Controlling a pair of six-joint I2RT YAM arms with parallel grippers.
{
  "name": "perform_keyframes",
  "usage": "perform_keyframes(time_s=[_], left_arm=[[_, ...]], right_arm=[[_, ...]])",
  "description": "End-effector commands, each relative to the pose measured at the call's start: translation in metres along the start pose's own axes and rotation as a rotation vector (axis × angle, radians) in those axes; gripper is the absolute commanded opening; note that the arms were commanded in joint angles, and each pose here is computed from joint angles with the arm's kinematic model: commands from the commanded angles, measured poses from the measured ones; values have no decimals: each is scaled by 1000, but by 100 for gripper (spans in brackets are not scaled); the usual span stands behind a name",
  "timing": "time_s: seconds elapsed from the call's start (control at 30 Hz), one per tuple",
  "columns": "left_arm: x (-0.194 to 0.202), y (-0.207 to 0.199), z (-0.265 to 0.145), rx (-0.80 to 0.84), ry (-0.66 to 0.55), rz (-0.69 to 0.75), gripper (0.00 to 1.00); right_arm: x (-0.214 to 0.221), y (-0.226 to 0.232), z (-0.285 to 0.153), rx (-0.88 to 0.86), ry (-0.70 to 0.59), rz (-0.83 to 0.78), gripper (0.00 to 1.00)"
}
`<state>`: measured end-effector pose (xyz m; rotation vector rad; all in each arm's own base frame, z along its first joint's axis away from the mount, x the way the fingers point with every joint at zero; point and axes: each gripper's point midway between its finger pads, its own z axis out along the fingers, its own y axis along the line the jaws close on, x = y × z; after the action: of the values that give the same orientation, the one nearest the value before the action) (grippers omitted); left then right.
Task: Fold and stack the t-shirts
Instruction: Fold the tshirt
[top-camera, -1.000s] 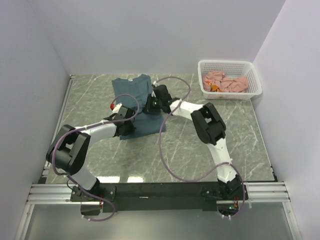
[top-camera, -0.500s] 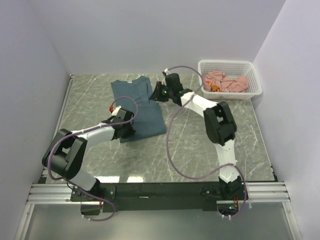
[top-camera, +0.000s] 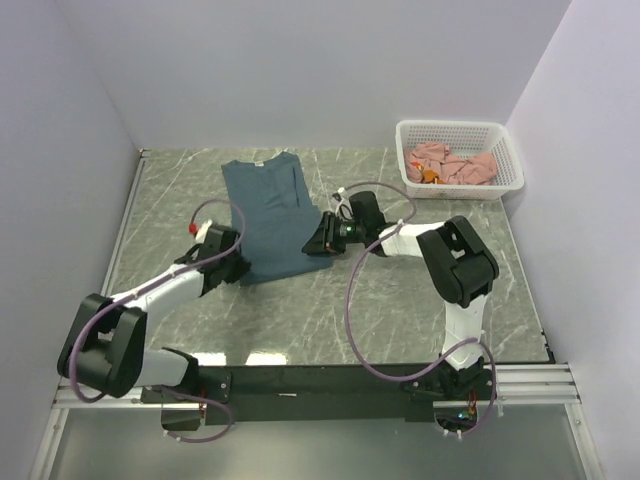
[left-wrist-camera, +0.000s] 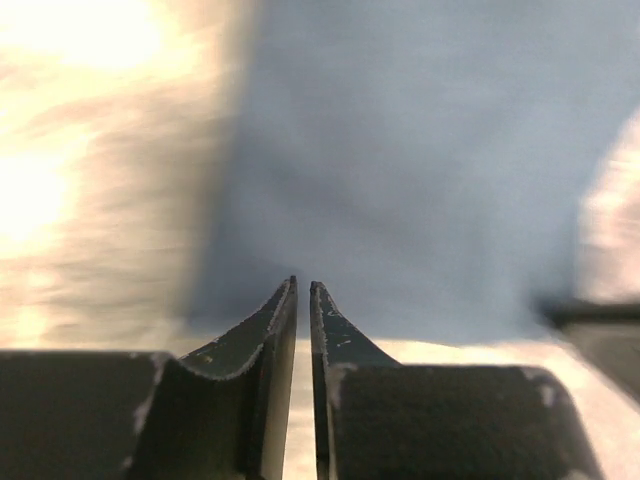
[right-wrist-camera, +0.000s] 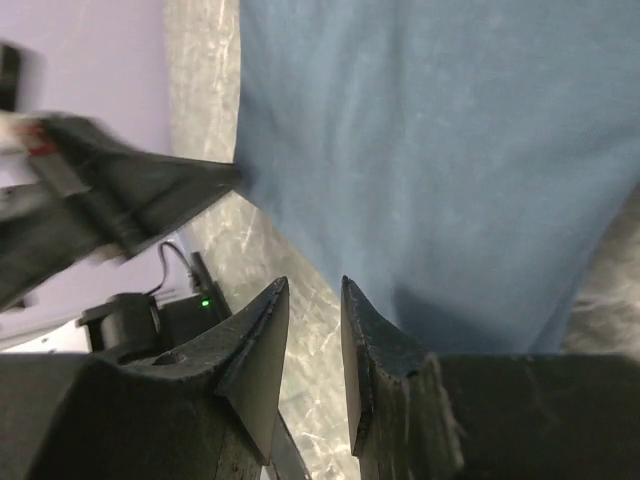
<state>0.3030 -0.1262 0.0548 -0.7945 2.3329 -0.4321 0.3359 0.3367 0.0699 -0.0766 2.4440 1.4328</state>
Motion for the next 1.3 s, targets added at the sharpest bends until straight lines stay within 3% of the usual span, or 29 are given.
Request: perform_keyframes(time_s=[0.0, 0.23, 0.5, 0.6, 0.77, 1.0, 1.1, 1.27], left_arm=[[22, 32, 15, -42, 88, -75, 16], [56, 71, 18, -142, 196, -88, 9], [57, 83, -20, -173, 185, -143, 9], [48, 78, -33, -139, 143, -143, 11], [21, 52, -49, -51, 66, -119, 19], [5, 24, -59, 44, 40, -93, 23], [1, 24, -62, 38, 26, -77, 25], [-17, 28, -77, 9, -49, -20, 28]], right_arm=[[-2, -12, -1, -97, -5, 61, 35], [17, -74, -6, -7, -8, 223, 33], [47, -97, -44, 114, -41, 268, 33], [44, -83, -55, 110, -54, 210, 33], [30, -23, -67, 0, -74, 85, 33], [41, 61, -30, -180, -6, -13, 33], [48, 61, 1, -185, 24, 48, 33], [72, 21, 42, -169, 92, 162, 33]])
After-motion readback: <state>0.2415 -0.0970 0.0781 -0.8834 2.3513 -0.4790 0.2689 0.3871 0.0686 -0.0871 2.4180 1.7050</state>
